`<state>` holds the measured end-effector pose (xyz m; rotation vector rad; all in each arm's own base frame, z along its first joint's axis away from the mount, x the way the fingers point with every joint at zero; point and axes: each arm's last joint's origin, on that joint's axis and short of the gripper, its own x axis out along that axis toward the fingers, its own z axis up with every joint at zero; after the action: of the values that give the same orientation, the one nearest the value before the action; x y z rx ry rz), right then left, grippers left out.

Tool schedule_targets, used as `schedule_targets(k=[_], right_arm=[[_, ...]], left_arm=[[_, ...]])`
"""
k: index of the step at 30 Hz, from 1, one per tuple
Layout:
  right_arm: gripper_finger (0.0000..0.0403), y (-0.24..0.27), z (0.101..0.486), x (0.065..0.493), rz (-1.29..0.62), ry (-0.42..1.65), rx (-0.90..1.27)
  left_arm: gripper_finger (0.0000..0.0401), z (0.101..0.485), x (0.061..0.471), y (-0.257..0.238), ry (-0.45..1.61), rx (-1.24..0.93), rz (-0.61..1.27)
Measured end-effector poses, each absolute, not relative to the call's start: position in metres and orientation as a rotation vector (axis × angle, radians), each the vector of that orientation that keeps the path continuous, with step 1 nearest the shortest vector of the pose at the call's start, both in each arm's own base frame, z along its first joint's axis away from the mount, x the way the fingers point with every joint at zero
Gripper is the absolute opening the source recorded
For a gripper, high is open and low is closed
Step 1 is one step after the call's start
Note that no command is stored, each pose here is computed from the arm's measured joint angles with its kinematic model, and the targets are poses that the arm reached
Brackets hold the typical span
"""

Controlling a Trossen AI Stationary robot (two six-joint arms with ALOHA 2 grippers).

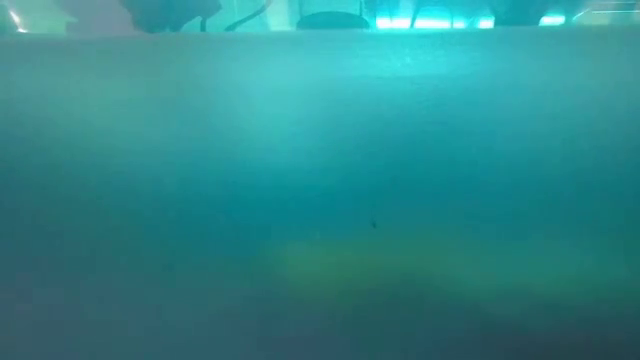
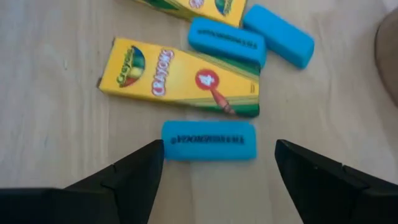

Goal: Pick & Place School Supplies
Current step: Put the blue eraser into the orange bin

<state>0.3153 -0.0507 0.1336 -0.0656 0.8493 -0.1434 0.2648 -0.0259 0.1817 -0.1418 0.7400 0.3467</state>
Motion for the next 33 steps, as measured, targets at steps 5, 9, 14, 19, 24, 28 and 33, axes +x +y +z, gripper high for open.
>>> schedule_targets(k=[5,9,14,19,24,28,33], right_arm=[[0.0299,-0.060,0.124,0.314,-0.126,0.879,0.019],[0.0299,-0.061,0.119,0.315,-0.108,0.884,0.054],[0.0299,-0.059,0.120,0.316,-0.084,0.878,0.002],[0.0299,-0.059,0.121,0.319,-0.075,0.840,-0.008],[0.0295,-0.059,0.123,0.322,-0.050,0.802,-0.001],[0.0294,-0.059,0.125,0.323,-0.065,0.784,0.017],[0.0294,-0.057,0.125,0.324,-0.049,0.780,-0.008]], left_arm=[[0.0244,0.182,0.265,-0.025,0.740,-0.143,0.349],[0.0244,0.182,0.265,-0.026,0.740,-0.143,0.348],[0.0244,0.182,0.265,-0.026,0.738,-0.144,0.348],[0.0244,0.182,0.265,-0.026,0.736,-0.151,0.351],[0.0244,0.182,0.265,-0.026,0.736,-0.153,0.352],[0.0244,0.182,0.265,-0.026,0.736,-0.154,0.352],[0.0244,0.182,0.265,-0.026,0.736,-0.157,0.353]])
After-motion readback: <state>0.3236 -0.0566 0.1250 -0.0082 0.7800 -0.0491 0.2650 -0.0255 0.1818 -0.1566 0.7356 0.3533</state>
